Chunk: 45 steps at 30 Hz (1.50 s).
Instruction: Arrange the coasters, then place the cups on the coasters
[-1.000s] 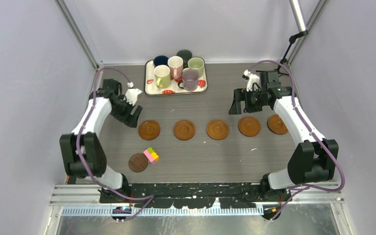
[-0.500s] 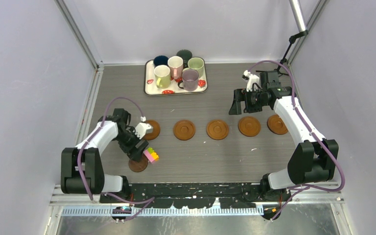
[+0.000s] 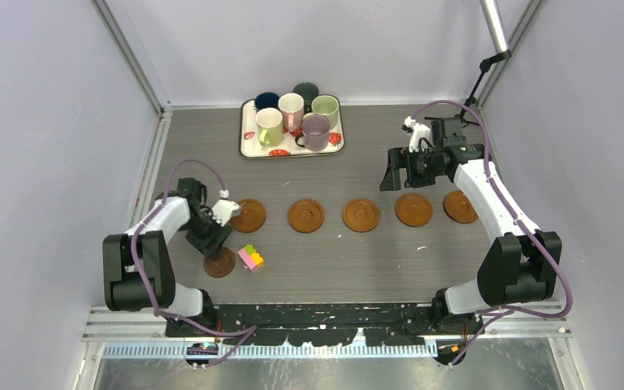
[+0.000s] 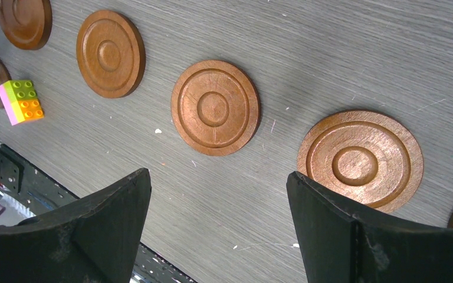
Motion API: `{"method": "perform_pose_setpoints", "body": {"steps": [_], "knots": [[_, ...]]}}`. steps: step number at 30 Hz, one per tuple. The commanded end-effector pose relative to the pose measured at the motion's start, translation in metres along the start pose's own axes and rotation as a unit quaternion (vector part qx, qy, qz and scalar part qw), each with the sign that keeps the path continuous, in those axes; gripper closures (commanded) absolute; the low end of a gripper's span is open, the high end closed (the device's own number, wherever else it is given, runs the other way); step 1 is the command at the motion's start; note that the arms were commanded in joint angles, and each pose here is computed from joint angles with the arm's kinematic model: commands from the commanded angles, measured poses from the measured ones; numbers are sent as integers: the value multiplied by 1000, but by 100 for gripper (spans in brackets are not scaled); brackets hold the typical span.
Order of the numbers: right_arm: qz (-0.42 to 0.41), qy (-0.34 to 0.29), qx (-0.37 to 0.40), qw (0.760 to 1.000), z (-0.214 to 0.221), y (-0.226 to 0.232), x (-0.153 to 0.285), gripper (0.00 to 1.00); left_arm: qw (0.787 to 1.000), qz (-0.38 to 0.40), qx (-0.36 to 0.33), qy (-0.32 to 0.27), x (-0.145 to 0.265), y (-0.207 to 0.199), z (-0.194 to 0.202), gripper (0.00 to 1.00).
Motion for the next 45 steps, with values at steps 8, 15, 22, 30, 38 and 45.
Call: {"method": "perform_pose_setpoints", "body": {"steps": [8,15,22,30,38,45], "knots": [[3,-19,15,1000,-9,1,6,11,988,-111,102,-20,5,124,-12,55],[6,-18,17,1000,-9,0,6,11,984,-102,140,-30,-1,158,-32,59],[6,-17,16,1000,-8,0,6,11,981,-102,159,-38,-4,179,-49,60],[4,-14,15,1000,-9,-1,4,11,981,-48,178,-56,-11,172,-65,61],[4,-12,13,1000,-8,-2,2,11,979,0,197,-59,-20,152,-70,62],[7,-11,13,1000,-9,-3,2,11,977,12,204,-63,-24,146,-82,65]]}}
Point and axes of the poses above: each gripper's point midway between its finger pads, its own x axis back along the fingers, its own y axis along the line the jaws close on, z = x × y, the point moved 1 cm from there along x, back along the fingers, and after that the axes turned 6 degrees about x, right-handed, at the moved point
